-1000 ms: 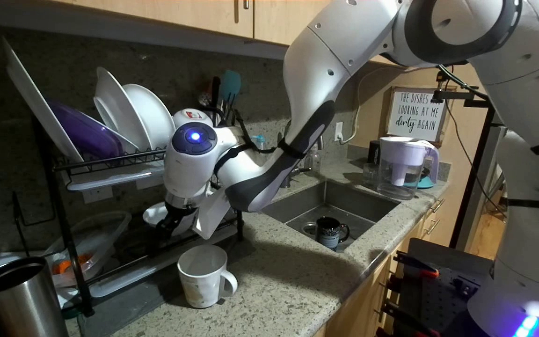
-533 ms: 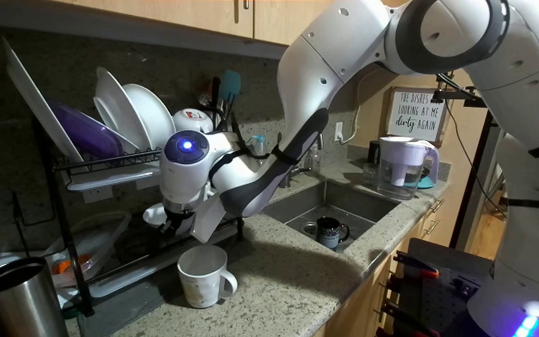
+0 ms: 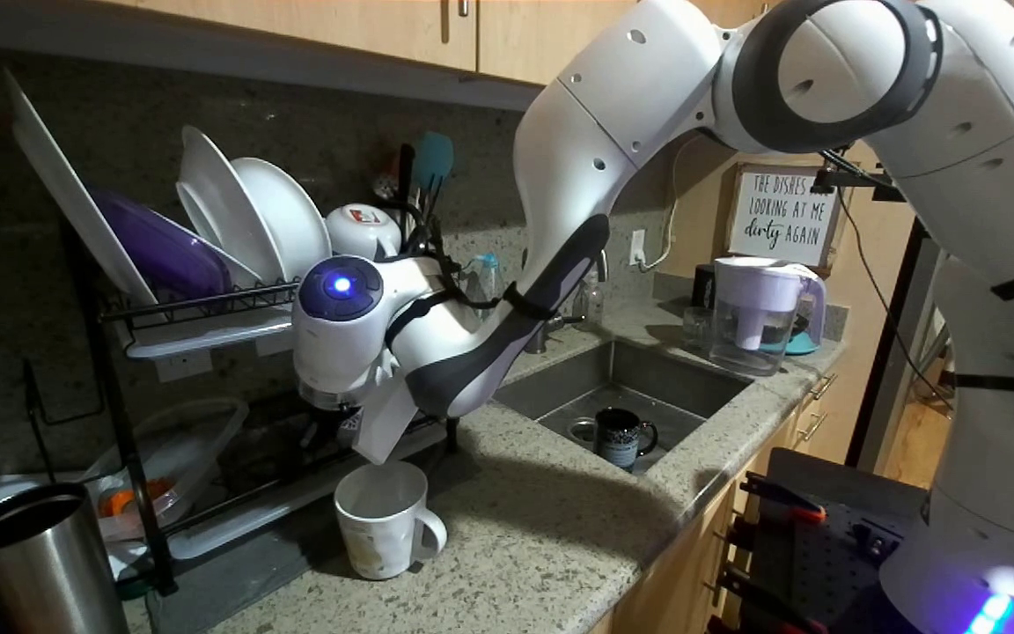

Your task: Take the white and the black bowls and place them on the counter

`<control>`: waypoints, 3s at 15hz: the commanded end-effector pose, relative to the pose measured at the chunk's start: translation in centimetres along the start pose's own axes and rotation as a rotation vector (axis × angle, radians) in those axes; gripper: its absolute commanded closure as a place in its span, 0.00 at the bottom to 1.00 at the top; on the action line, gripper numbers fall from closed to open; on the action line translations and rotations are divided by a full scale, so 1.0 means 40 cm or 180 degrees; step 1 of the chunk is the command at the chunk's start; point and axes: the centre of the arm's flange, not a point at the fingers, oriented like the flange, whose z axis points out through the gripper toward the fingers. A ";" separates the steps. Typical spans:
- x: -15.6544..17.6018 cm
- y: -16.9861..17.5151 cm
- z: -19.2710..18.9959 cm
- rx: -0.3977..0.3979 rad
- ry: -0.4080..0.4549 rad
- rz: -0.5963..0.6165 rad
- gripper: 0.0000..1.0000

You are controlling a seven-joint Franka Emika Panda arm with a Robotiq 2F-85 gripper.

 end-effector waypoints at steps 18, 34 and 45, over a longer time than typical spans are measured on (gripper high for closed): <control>-0.014 -0.028 -0.239 0.0235 0.0086 -0.0803 0.96; -0.083 -0.147 -0.439 0.1250 0.0097 -0.2270 0.96; -0.114 -0.276 -0.478 0.1728 0.0249 -0.3237 0.97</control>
